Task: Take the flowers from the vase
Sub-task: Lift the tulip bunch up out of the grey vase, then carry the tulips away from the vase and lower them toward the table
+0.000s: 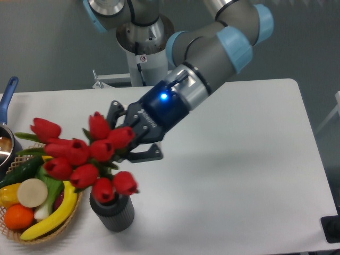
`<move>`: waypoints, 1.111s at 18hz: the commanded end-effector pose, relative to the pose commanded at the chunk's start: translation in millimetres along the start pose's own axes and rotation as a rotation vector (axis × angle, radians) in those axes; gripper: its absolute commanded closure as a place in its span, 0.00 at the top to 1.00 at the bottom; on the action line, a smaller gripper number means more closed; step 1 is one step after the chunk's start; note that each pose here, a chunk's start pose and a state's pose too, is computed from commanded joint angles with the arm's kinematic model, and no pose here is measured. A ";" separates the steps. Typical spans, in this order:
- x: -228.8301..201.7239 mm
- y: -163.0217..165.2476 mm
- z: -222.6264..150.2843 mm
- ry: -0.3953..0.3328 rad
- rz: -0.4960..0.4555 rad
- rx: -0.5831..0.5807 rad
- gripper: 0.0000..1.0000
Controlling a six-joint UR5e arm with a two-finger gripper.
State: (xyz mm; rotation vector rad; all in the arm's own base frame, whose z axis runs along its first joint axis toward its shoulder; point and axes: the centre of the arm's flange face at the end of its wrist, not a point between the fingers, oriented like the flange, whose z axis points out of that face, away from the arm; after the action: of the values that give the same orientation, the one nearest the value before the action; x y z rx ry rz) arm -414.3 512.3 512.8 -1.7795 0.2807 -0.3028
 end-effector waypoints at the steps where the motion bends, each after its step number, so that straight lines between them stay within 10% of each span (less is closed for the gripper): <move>1: -8.1 1.9 -13.9 -0.024 0.001 0.002 0.00; 11: -75.8 69.9 -128.4 -0.319 0.266 -0.269 0.00; 20: -85.9 154.6 -111.2 -0.469 0.105 -0.792 0.00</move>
State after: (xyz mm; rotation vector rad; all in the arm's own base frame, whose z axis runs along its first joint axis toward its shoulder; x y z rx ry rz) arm -537.9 406.3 381.9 -2.5301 0.1600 0.3587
